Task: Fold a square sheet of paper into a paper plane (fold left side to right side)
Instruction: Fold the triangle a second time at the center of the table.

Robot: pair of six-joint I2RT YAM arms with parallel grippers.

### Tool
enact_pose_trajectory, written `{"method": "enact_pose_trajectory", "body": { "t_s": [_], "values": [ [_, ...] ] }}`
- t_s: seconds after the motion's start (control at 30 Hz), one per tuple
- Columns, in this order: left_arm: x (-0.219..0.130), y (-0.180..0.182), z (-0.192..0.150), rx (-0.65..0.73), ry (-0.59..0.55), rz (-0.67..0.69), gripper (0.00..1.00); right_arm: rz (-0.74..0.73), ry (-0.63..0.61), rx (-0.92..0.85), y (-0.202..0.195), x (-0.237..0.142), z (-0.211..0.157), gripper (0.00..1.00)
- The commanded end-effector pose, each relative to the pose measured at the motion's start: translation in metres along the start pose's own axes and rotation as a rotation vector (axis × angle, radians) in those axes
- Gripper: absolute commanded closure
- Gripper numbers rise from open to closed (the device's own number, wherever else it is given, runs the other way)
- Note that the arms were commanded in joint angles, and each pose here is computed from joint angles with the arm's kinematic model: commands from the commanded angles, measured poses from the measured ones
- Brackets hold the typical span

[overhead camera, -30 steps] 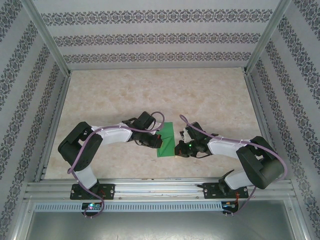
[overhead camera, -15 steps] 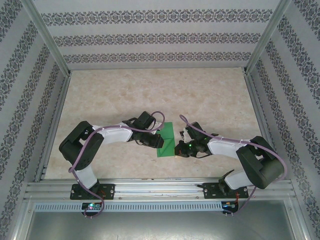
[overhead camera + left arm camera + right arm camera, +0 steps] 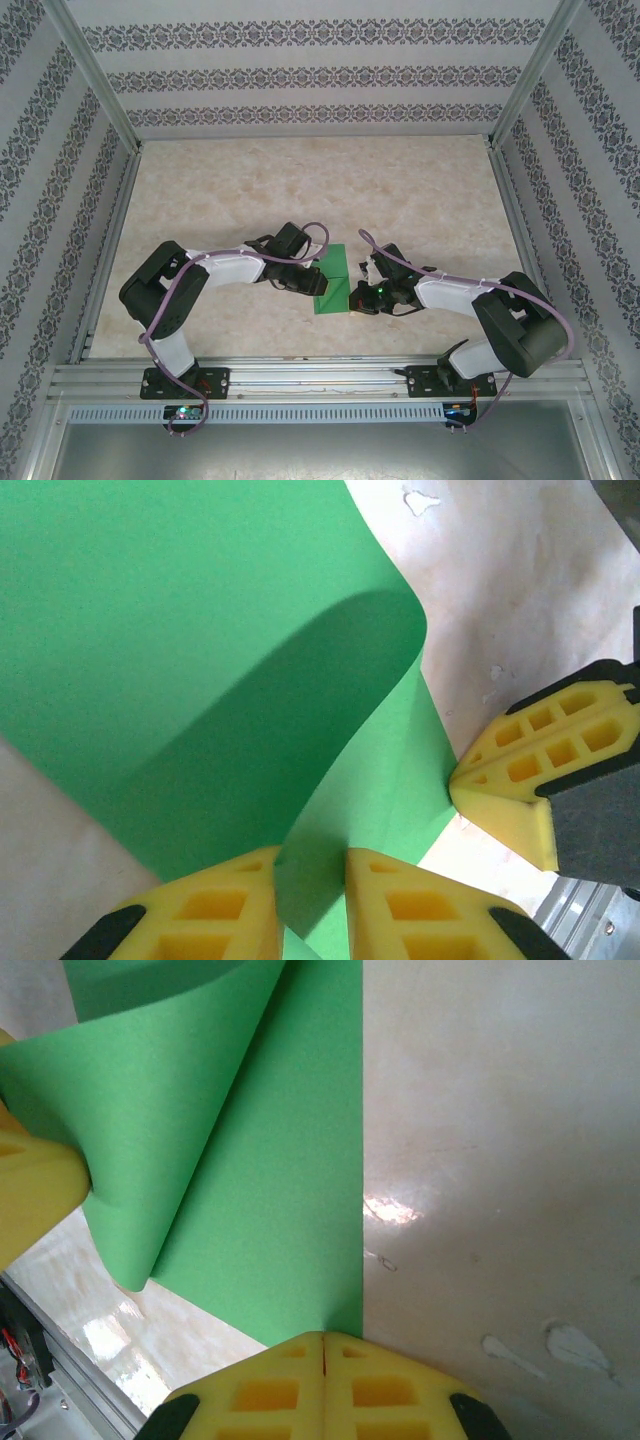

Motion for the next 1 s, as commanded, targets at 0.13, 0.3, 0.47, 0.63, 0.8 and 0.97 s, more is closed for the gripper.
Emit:
{"method": "enact_pose_trajectory", "body": {
  "t_s": [0.13,0.3,0.47,0.63,0.8,0.97],
  "values": [
    [-0.009,-0.001,0.013,0.013,-0.054,0.0,0.77,-0.058,0.039,0.01,-0.01,0.003,-0.007,1.0],
    [-0.01,0.001,0.014,0.014,-0.052,0.011,0.77,-0.063,0.041,0.011,-0.01,0.003,-0.008,1.0],
    [-0.009,0.006,0.012,0.009,-0.046,0.028,0.8,-0.065,0.045,0.011,-0.01,0.003,-0.008,1.0],
    [-0.008,0.008,0.011,0.006,-0.044,0.038,0.84,-0.069,0.048,0.013,-0.011,0.003,-0.009,1.0],
    [-0.006,0.013,0.01,0.004,-0.036,0.055,0.83,-0.069,0.048,0.013,-0.011,0.003,-0.009,1.0],
    [-0.005,0.017,0.008,0.002,-0.03,0.077,0.83,-0.07,0.049,0.014,-0.012,0.003,-0.009,1.0]
  ]
}}
Point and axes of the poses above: each hand's point on the last joint's axis, 136 mm out from that joint toward the fingers, its own x axis out along the fingers, its own y axis along the line the jaws close on, z = x × y, the point moved 3 cm from there along -x, back along the fingers, and after that the axes turned 7 degrees about -x, right-handed, at the moved point
